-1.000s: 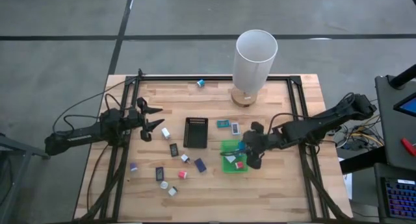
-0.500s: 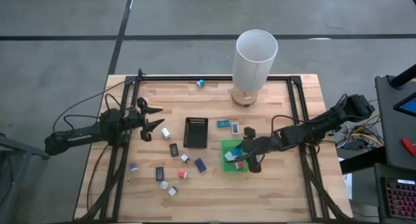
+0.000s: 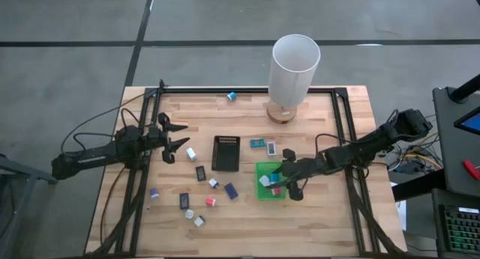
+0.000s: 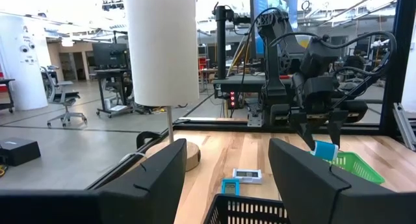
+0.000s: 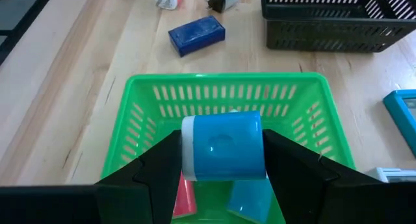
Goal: Pick & Place Office items
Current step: Put the bottom blue charger adapter into the green bin, then put the blue charger adapter into the green bin
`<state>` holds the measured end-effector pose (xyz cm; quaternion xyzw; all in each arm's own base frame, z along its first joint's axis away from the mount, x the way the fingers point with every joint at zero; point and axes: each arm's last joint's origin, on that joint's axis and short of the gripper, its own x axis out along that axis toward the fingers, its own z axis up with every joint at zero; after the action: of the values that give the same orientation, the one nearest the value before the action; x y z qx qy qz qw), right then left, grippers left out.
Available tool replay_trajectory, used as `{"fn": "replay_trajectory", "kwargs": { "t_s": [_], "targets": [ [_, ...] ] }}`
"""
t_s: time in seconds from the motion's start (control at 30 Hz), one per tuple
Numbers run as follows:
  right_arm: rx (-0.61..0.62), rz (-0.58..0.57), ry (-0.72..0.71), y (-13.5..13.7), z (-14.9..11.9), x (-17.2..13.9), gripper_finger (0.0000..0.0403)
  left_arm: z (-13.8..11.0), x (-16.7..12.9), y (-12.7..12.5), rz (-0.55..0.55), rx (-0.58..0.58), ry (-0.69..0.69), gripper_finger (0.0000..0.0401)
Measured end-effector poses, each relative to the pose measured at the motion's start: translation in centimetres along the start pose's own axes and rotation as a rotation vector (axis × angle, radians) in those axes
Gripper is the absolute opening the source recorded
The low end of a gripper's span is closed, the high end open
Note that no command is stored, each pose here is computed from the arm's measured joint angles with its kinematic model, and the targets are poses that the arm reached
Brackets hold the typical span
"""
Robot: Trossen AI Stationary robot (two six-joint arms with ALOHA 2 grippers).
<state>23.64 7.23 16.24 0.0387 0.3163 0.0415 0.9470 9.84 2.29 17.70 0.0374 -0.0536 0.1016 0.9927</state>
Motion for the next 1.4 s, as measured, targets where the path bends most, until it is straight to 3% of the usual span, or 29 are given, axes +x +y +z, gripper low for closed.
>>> {"fn": "replay_trajectory", "kwargs": {
  "t_s": [0.37, 0.8, 1.4],
  "targets": [
    [0.003, 0.004, -0.020, -0.1, -0.4, 0.0, 0.0201, 0.0, 0.0, 0.0, 0.000, 0.000, 0.000, 0.0225],
    [0.002, 0.000, -0.022, -0.1, -0.3, 0.0, 0.0265, 0.0, 0.0, 0.0, 0.000, 0.000, 0.000, 0.0225],
    [0.046, -0.150, -0.194, -0.4, 3.1, -0.6, 0.0262, 0.0, 0.0, 0.0, 0.000, 0.000, 0.000, 0.0225]
  ]
}}
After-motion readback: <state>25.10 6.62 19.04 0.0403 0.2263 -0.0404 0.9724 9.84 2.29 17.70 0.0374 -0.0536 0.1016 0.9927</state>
